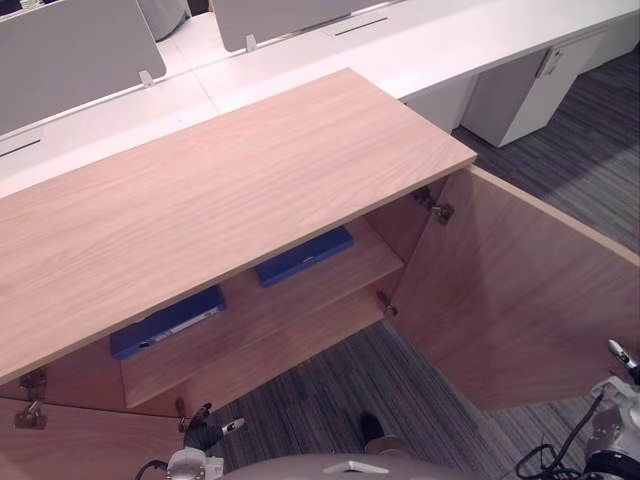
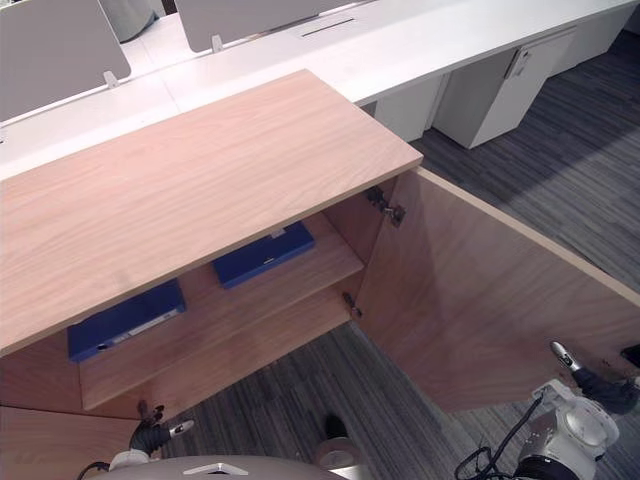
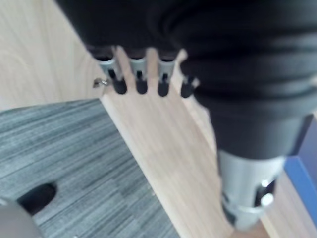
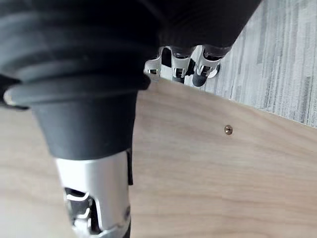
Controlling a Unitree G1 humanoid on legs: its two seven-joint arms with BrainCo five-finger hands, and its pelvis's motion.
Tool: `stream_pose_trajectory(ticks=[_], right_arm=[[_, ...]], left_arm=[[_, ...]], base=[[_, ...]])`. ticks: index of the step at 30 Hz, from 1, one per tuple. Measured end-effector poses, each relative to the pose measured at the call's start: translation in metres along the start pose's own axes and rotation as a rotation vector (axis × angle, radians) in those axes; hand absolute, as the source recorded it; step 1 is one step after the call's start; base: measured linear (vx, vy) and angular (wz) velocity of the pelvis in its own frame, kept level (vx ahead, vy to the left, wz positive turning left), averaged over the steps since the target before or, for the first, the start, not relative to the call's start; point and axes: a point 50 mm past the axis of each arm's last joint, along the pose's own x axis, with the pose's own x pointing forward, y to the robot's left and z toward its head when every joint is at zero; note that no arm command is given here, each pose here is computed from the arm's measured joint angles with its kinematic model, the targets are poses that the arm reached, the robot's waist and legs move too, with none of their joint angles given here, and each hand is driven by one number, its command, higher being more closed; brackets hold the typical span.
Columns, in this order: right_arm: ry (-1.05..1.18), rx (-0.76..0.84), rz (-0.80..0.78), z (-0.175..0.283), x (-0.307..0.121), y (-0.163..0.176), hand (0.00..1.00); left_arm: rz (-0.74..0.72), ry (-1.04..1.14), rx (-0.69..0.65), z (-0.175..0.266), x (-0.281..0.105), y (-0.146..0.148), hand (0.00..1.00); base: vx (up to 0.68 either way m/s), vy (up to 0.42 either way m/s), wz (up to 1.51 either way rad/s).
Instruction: Walk over to the cabinet, pick up the folder, carry it to the office cabinet, place the folder inside the office cabinet, then close the office cabinet door
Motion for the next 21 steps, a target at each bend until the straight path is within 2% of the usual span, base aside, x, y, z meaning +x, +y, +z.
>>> stream_pose_trajectory(ticks=[11,21], right_arm=[[0.01,-0.138,0.062,-0.007,-0.003,0.003,0.0],[0.017,-0.16,0.166,-0.037,-0.048,0.021,0.0]], left_arm=[[-0.004,-0.01,0.042,0.001,0.001,0.005,0.0],[-0.016,-0.034,0.079,0.008,0.003,0.003,0.0]], base=[[-0.04,-0.03,0.05],[-0.07,-0.039,-0.05]])
